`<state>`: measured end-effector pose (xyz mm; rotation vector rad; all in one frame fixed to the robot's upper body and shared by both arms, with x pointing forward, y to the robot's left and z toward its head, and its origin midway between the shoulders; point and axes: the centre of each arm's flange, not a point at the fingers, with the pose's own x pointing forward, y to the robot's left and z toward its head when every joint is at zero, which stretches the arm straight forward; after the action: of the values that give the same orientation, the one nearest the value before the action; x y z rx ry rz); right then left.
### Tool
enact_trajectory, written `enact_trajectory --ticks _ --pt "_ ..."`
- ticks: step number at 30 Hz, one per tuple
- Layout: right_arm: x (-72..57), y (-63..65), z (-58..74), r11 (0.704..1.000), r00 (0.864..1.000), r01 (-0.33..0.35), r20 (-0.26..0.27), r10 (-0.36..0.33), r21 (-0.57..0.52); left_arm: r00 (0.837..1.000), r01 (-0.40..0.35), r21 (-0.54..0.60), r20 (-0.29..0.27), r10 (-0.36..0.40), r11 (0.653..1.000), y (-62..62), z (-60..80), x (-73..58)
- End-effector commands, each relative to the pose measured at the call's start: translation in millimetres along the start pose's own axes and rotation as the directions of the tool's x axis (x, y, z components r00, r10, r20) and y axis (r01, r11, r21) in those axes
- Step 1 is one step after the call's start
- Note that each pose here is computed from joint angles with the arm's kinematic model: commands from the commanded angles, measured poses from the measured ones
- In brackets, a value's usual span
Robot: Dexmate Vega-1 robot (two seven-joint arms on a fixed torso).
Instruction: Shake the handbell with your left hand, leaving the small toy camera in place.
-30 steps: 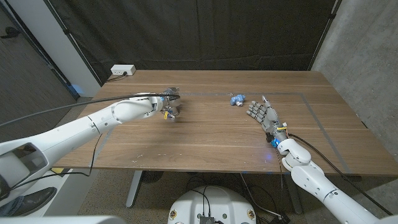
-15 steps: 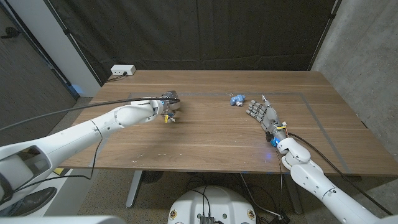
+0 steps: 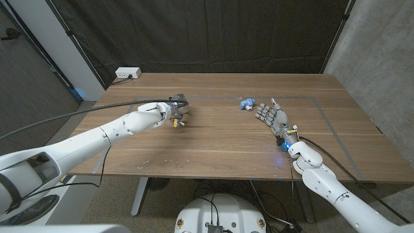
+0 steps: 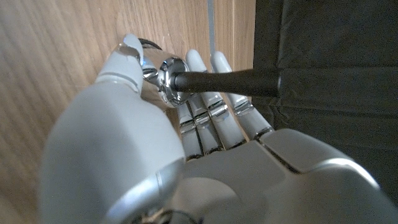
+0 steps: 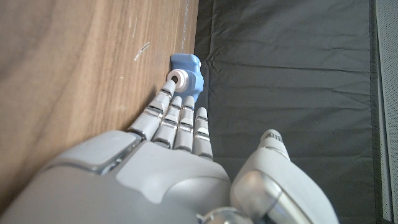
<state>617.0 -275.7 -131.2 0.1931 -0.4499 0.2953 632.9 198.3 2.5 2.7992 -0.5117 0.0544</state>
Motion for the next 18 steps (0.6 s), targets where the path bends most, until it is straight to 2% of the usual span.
enact_trajectory --ticks 1,3,4,5,6,8,10,13,14,15,18 --pt "2.5 -2.6 6.6 1.000 1.000 0.000 0.011 0.000 -0.008 0.999 -0.036 -0.074 -0.028 0.034 0.997 12.2 -15.5 -1.3" --pt "4.0 -2.0 7.7 1.000 1.000 -0.004 0.014 0.004 -0.009 0.997 -0.056 -0.082 -0.052 0.052 0.995 15.9 -22.2 -4.0" --pt "5.5 -1.1 8.5 1.000 1.000 -0.008 0.017 0.008 -0.011 0.995 -0.074 -0.112 -0.075 0.066 0.991 20.5 -30.4 -6.9" --pt "5.5 -1.1 8.5 1.000 1.000 -0.008 0.018 0.008 -0.011 0.995 -0.074 -0.113 -0.075 0.066 0.991 20.5 -30.5 -6.9" --pt "7.0 0.0 9.3 1.000 1.000 -0.012 0.021 0.012 -0.011 0.992 -0.092 -0.136 -0.102 0.079 0.986 25.5 -38.5 -10.1" --pt "7.7 0.5 9.6 1.000 1.000 -0.014 0.023 0.014 -0.012 0.990 -0.102 -0.144 -0.117 0.085 0.984 28.2 -42.7 -11.8" --pt "9.4 1.7 9.9 1.000 0.999 -0.017 0.028 0.017 -0.011 0.981 -0.126 -0.163 -0.169 0.098 0.978 35.6 -56.7 -17.4" --pt "10.8 3.3 9.7 1.000 0.999 -0.020 0.030 0.020 -0.011 0.958 -0.174 -0.185 -0.261 0.122 0.967 42.5 -74.7 -24.9" --pt "10.8 3.3 9.7 1.000 0.999 -0.020 0.030 0.020 -0.011 0.957 -0.175 -0.186 -0.262 0.123 0.967 42.5 -74.8 -24.9" --pt "11.8 4.7 8.7 1.000 0.999 -0.023 0.028 0.023 -0.011 0.940 -0.214 -0.212 -0.311 0.141 0.954 45.0 -85.6 -29.8" --pt "12.6 6.7 7.2 1.000 0.999 -0.026 0.028 0.026 -0.008 0.920 -0.247 -0.218 -0.358 0.158 0.944 46.2 -94.7 -33.6"
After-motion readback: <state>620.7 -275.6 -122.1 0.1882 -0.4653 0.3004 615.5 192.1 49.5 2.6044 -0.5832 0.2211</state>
